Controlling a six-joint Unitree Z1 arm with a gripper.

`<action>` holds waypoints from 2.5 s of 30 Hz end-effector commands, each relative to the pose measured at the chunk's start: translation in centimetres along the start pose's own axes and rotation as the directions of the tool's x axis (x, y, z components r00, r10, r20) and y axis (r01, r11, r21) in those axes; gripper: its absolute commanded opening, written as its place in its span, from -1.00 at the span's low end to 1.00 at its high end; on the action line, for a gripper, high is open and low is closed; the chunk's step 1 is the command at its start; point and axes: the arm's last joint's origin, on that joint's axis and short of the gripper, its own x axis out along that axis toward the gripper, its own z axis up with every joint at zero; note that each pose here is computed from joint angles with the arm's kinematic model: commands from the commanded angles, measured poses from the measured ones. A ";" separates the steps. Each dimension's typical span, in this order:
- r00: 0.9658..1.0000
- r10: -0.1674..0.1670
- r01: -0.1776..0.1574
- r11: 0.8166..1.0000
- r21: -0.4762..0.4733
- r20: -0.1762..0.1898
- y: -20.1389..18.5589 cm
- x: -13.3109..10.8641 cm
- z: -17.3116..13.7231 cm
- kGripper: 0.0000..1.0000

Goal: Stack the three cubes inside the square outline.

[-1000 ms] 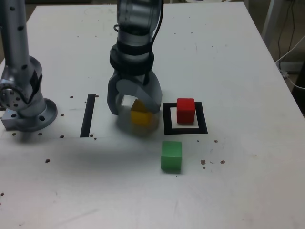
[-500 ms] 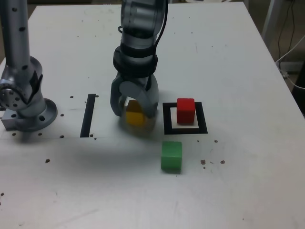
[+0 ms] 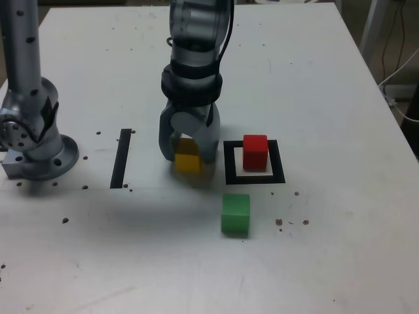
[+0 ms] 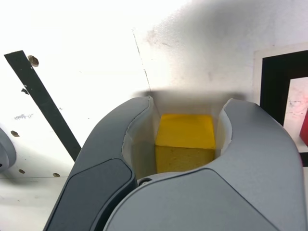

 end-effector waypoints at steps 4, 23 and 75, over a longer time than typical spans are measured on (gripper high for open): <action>1.000 -0.003 0.003 1.000 0.006 0.000 -0.1 -1.2 0.5 -0.73; 0.999 -0.019 0.020 0.999 -0.026 0.048 0.8 -7.8 7.2 -0.73; 0.999 0.015 -0.011 0.996 -0.091 0.038 2.0 -5.0 8.8 0.46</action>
